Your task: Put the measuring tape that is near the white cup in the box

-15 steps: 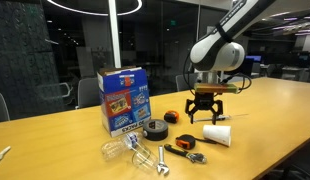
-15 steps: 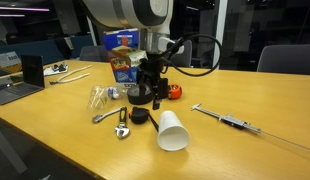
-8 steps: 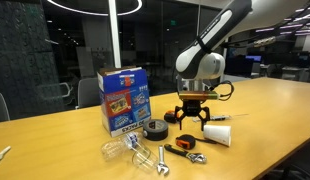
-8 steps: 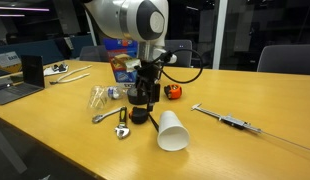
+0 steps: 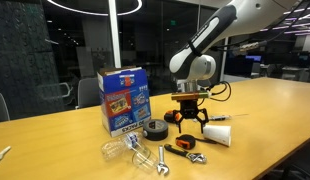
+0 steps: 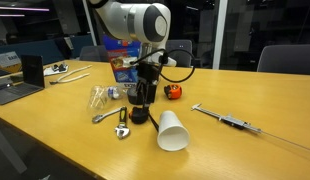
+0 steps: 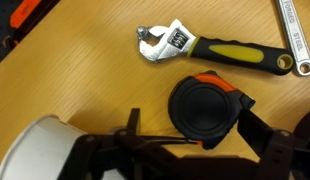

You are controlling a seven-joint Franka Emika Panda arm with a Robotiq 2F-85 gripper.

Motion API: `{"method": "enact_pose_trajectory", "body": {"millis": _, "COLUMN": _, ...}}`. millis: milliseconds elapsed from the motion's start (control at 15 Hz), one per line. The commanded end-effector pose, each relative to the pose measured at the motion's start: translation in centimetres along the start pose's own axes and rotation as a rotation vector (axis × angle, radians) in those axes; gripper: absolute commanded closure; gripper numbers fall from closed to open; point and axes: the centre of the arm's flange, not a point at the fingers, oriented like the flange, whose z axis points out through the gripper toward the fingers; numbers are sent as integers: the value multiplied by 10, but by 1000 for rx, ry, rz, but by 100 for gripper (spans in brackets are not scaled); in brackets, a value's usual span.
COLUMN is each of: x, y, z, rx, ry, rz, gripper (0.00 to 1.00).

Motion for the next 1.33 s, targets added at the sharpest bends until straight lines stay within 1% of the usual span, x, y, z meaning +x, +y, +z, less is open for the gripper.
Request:
{"method": "enact_pose_trajectory", "body": {"millis": 0, "x": 5, "y": -16, "z": -11, "rx": 1, "ry": 8, "rz": 85, "gripper": 0}}
{"method": "enact_pose_trajectory", "body": {"millis": 267, "x": -1, "y": -16, "z": -9, "rx": 31, "ry": 55, "rz": 198, "gripper": 0}}
{"method": "enact_pose_trajectory", "body": {"millis": 600, "x": -11, "y": -11, "z": 7, "rx": -31, "ry": 68, "rz": 341, "gripper": 0}}
{"method": "enact_pose_trajectory", "body": {"millis": 867, "x": -17, "y": -7, "z": 26, "rx": -56, "ry": 61, "rz": 392, "gripper": 0}}
{"method": "enact_pose_trajectory", "body": {"millis": 1267, "x": -19, "y": -4, "z": 38, "rx": -52, "ry": 60, "rz": 449, "gripper": 0}}
